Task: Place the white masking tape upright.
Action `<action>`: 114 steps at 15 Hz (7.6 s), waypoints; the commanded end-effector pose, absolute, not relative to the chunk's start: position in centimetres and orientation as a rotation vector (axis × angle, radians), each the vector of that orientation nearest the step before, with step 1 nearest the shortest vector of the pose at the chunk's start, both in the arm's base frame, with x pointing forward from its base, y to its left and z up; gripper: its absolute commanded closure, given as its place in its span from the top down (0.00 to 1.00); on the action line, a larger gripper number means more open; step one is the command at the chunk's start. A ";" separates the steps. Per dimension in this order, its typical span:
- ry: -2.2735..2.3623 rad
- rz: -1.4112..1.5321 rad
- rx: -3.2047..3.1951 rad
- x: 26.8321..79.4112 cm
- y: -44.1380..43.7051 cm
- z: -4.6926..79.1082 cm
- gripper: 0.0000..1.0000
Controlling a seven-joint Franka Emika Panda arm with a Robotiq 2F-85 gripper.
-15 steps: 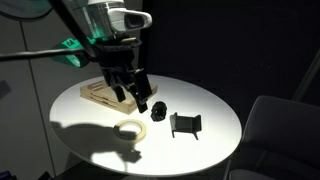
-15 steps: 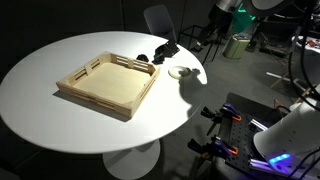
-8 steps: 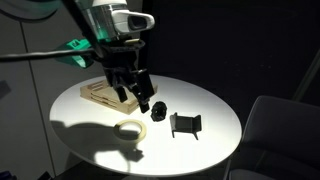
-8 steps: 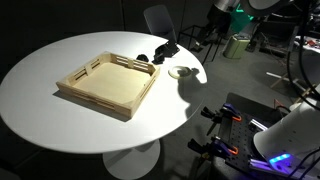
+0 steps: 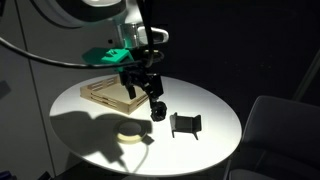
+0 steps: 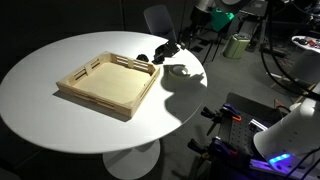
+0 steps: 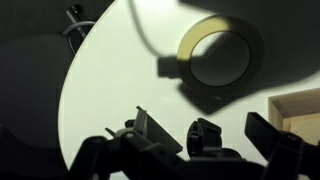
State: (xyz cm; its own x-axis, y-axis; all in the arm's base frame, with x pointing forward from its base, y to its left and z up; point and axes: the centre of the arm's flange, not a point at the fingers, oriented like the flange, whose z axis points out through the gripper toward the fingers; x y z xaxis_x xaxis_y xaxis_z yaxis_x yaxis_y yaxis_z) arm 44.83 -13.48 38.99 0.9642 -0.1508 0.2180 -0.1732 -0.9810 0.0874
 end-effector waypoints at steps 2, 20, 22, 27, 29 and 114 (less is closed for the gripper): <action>-0.227 0.192 3.106 47.1 -14.5 36.8 1.00; -0.281 0.042 3.096 46.3 -17.4 29.4 1.00; -0.284 0.037 3.091 46.3 -17.7 28.7 1.00; -0.281 0.026 3.078 46.4 -18.1 27.7 0.86; -0.284 0.029 3.075 46.4 -18.2 27.7 0.66; 0.569 0.282 1.562 48.0 1.4 25.4 0.06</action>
